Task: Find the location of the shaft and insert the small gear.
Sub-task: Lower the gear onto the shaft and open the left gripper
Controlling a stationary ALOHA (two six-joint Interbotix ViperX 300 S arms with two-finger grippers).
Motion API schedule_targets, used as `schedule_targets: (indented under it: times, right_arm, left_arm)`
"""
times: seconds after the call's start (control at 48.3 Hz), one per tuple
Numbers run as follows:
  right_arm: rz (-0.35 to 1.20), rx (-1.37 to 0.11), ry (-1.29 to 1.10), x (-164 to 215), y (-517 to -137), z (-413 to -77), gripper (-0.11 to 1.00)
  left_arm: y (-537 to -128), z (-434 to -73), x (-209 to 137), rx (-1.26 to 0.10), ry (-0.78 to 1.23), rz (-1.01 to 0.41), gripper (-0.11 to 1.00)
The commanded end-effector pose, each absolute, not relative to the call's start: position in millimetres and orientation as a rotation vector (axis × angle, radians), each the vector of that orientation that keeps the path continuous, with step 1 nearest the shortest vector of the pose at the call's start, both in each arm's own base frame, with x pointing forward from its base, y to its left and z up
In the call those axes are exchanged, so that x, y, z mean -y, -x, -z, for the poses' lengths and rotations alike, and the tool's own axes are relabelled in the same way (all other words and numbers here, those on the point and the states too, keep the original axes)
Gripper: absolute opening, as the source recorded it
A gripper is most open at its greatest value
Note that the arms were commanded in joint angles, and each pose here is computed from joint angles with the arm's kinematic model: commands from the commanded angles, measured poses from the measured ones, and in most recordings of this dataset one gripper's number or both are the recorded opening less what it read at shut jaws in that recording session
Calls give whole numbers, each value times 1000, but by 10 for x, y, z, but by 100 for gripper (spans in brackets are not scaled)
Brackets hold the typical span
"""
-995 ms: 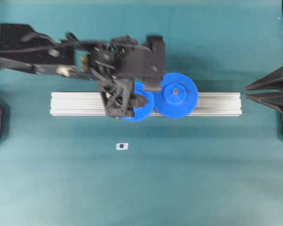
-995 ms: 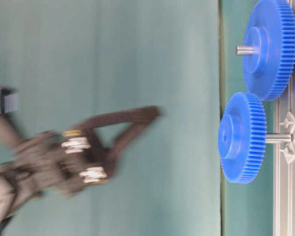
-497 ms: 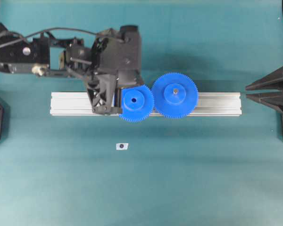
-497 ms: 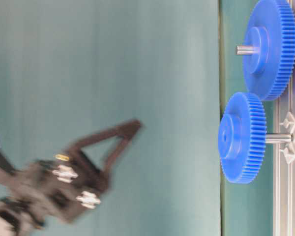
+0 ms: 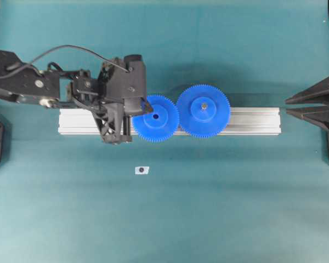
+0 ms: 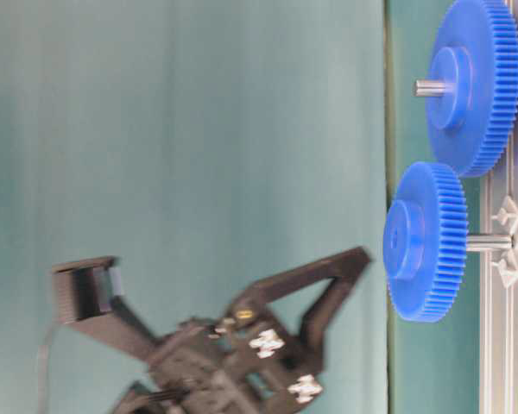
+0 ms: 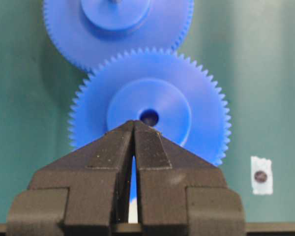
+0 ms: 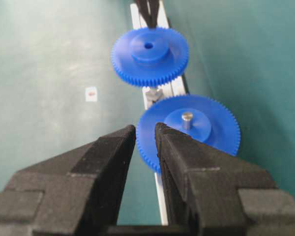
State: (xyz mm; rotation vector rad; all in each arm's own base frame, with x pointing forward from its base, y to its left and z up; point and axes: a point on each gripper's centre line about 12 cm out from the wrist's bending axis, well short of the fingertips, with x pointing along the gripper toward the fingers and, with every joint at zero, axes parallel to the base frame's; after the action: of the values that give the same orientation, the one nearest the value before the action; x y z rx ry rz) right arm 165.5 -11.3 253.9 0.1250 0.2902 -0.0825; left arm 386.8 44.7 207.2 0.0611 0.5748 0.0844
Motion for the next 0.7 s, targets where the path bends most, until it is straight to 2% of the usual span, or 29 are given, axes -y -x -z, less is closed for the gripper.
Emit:
schedule_targets:
  times: [0.0,0.145,0.332,0.684]
  right_arm:
    - [87,-279,-133,120,-1673,-2570,37]
    - [86,-276,-133,120,-1674,-2583,37]
    - [88,-277,-140,120,-1676,-2580,37]
    - [86,-279,-140,117,-1673,-2570,37]
  left_arm:
    - [-3902,-2103,-457,-552,-41,-93,1]
    - [-3924,-2107,-453,-549,-12,-100,1]
    - [-3877,-2286,-448,-505,-13,-102,1]
    - [-3810,-1976,-357,-584,69,-103,1]
